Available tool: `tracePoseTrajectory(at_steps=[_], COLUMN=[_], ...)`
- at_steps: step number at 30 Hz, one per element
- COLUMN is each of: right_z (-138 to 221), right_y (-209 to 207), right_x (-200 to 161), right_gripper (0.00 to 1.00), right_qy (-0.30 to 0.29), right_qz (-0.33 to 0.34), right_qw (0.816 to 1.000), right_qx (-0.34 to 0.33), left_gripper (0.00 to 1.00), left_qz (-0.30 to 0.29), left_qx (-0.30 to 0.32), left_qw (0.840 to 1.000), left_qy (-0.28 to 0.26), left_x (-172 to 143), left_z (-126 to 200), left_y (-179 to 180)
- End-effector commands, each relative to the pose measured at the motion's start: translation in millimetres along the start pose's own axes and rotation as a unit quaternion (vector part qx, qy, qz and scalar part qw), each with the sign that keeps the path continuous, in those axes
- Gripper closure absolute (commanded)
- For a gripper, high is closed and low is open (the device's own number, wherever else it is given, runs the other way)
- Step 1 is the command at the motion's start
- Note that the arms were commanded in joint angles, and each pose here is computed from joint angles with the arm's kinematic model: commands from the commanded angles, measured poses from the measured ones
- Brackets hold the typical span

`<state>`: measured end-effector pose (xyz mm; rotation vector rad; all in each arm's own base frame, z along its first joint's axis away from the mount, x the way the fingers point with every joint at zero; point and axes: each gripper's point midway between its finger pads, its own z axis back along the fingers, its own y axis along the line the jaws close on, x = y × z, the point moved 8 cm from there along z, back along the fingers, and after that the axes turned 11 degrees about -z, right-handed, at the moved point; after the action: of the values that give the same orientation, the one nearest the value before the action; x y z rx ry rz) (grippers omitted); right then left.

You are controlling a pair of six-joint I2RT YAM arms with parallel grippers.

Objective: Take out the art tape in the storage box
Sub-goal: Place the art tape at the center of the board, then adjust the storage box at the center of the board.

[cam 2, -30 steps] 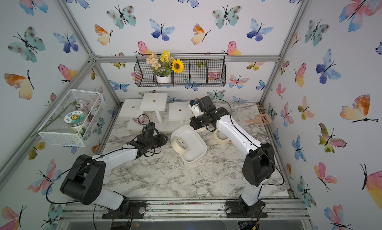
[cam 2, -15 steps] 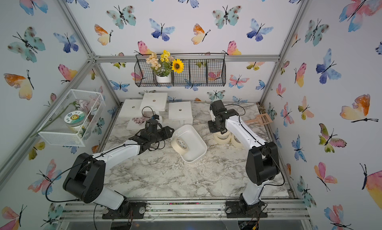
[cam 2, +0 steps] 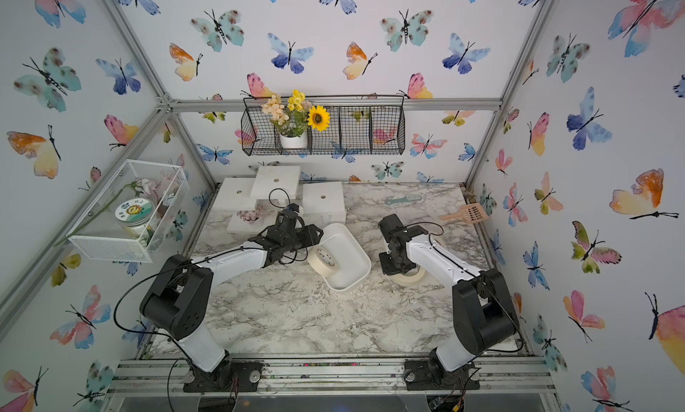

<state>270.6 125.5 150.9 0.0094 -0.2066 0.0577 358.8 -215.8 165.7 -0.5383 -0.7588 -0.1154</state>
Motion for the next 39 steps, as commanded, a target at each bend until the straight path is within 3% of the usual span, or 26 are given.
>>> tracePoseTrajectory(at_steps=[1,5,8,11,13,20,24,28,34,39], right_z=[-10.2,-17.0,-17.3,-12.1,-3.1,54.1,58.6,53.0,61.0,73.5], right_y=[3.7,5.4,5.4,4.1,3.8,14.8,17.8,18.8,19.3,27.3], right_x=[4.9,4.1,2.8,2.5,5.0,22.0,23.7,21.7,22.9,20.8], right_gripper=[0.98,0.97,0.71,0.56,0.53,0.50,0.50,0.50,0.50,0.50], right_qy=[-0.014,-0.021,-0.023,-0.028,-0.036,-0.092,-0.096,-0.082,-0.089,-0.091], right_qz=[-0.013,-0.015,-0.015,-0.016,-0.016,-0.002,0.002,0.001,0.009,0.033], right_qw=[1.000,0.999,0.999,0.999,0.999,0.992,0.990,0.991,0.989,0.982], right_qx=[0.012,0.023,0.027,0.024,0.025,0.092,0.107,0.110,0.114,0.163], left_gripper=[0.41,0.41,0.40,0.39,0.39,0.31,0.27,0.26,0.28,0.34], left_qz=[-0.010,-0.016,-0.018,-0.022,-0.029,-0.099,-0.146,-0.179,-0.187,-0.168], left_qx=[-0.011,-0.012,-0.012,-0.010,-0.002,0.052,0.080,0.109,0.121,0.103], left_qw=[1.000,1.000,1.000,1.000,0.999,0.994,0.986,0.977,0.973,0.978], left_qy=[-0.001,0.002,0.010,0.016,0.020,0.007,-0.003,0.029,0.058,0.071], left_x=[3.0,0.8,-3.1,-6.9,-8.2,5.2,18.1,17.4,10.1,3.2], left_z=[-6.6,-11.2,-14.8,-18.0,-19.7,-4.3,3.8,-10.4,-30.6,-45.9], left_y=[-5.9,-7.7,-6.6,-5.0,-3.6,-3.9,-6.4,-0.2,10.5,21.1])
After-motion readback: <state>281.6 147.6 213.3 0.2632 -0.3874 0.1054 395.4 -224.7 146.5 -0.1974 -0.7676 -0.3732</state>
